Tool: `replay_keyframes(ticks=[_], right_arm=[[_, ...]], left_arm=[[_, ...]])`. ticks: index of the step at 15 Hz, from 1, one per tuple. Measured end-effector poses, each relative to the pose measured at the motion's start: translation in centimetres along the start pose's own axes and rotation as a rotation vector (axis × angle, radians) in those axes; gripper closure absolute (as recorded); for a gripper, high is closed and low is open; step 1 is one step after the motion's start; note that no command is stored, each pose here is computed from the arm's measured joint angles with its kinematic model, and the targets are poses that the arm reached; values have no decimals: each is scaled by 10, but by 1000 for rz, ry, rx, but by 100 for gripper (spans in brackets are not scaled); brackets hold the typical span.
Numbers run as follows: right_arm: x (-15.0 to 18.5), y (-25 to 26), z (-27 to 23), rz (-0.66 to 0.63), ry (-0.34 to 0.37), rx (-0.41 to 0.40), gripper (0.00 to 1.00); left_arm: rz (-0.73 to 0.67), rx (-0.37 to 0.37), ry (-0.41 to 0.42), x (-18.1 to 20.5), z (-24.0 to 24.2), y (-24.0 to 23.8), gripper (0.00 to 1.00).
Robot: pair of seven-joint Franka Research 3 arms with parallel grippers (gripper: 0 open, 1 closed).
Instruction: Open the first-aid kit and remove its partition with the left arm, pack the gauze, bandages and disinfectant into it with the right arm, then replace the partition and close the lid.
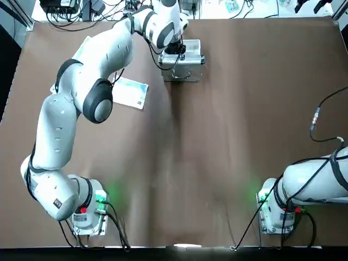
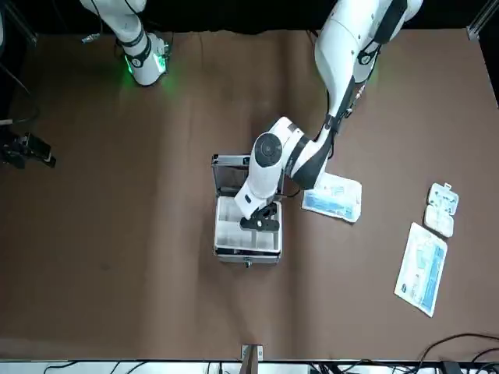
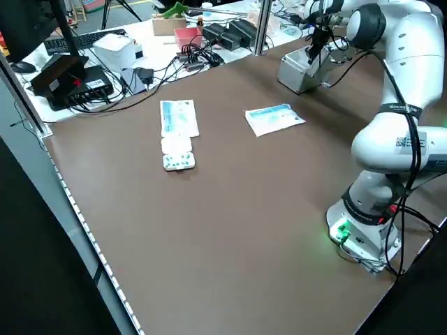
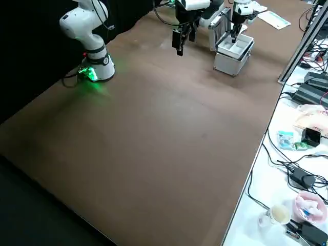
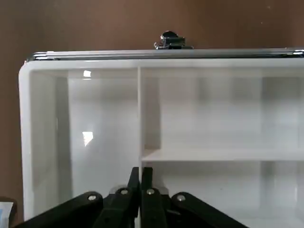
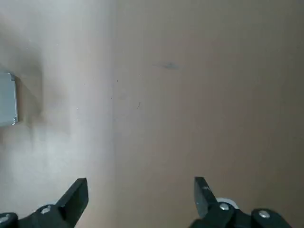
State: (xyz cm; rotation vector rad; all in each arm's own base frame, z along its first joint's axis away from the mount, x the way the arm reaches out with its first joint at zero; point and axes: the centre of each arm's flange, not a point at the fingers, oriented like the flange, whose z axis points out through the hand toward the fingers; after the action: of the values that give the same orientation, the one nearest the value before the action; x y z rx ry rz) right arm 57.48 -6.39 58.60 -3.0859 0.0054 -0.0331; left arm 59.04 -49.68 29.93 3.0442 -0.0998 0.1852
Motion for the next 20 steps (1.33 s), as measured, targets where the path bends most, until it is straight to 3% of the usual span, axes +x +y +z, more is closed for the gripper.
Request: replay_keyframes(ticks=[13, 20], right_arm=[[-3, 1, -9, 28, 15, -1, 1], [-14, 0, -15, 50, -60, -26, 1]], left_arm=[[12, 47, 34, -1, -1, 2, 97], [17, 53, 26, -3, 0, 3, 97]])
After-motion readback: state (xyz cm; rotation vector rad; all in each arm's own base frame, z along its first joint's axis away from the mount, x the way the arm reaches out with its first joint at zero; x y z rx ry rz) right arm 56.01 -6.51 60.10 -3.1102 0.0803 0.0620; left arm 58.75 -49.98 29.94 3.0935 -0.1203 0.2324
